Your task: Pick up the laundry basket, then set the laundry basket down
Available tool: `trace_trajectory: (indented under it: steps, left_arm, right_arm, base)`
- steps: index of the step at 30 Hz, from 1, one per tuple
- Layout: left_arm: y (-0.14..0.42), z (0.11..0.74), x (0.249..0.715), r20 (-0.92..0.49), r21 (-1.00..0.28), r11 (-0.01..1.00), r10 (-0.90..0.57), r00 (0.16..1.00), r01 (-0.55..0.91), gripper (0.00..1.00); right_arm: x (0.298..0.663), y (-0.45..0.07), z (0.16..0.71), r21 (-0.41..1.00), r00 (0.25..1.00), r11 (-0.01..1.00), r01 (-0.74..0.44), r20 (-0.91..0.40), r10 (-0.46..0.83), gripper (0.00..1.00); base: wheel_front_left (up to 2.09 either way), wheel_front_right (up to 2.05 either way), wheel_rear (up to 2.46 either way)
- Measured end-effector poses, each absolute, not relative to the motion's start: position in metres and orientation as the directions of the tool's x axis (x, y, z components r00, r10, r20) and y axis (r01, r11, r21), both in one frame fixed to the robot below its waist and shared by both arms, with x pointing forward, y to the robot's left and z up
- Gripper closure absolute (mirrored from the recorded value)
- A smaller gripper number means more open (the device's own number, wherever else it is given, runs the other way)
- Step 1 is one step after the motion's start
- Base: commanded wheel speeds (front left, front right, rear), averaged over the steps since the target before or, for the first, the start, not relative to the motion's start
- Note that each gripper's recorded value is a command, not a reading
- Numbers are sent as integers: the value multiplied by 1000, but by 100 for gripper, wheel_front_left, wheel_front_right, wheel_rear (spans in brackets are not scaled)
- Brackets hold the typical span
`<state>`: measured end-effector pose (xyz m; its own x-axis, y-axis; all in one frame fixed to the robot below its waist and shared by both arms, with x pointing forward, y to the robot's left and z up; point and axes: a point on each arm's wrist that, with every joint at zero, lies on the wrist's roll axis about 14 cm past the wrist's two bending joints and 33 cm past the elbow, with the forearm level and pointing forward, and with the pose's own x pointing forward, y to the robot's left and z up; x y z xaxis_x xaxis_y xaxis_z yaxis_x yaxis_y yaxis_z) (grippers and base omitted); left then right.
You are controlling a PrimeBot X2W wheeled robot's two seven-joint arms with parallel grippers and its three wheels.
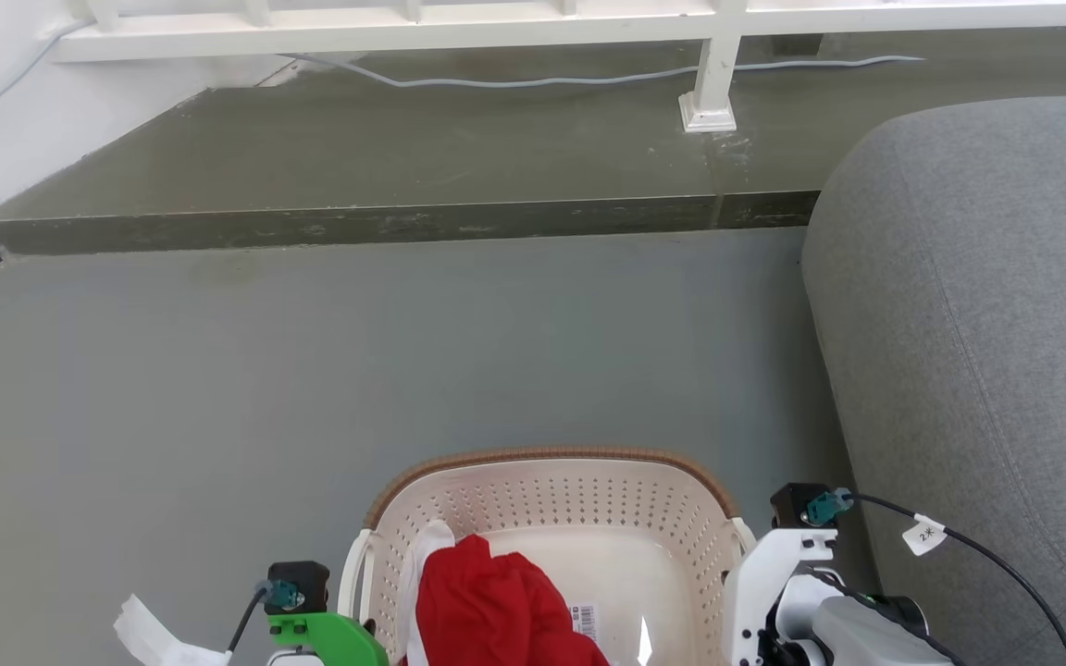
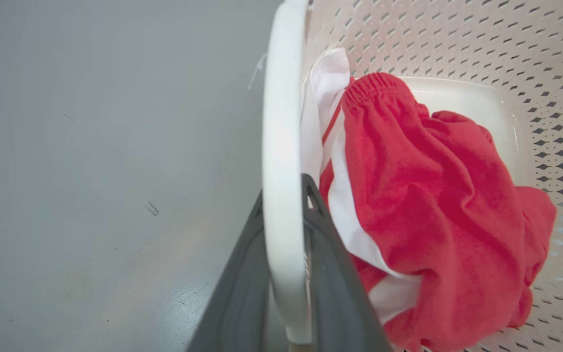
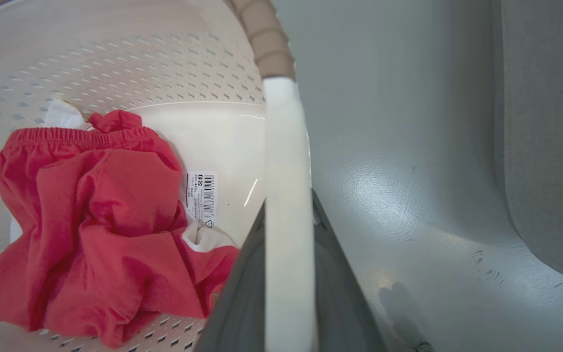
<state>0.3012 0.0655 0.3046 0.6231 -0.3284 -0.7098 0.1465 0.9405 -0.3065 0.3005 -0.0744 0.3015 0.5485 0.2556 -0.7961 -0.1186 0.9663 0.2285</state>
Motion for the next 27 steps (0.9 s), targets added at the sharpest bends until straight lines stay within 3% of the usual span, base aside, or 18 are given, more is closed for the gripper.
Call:
trace_trajectory:
  steps: [18, 27]
  left_arm:
    - [66, 295, 299, -734, -305, 944, -317, 601, 125, 100]
    - [66, 293, 325, -725, -319, 943, -308, 617, 95, 100]
  right_arm:
    - [299, -72, 294, 231, 523, 968, -101, -815, 249, 100]
    - [327, -73, 293, 230, 535, 968, -98, -808, 246, 100]
  base:
    - [0, 0, 0]
    - [0, 0, 0]
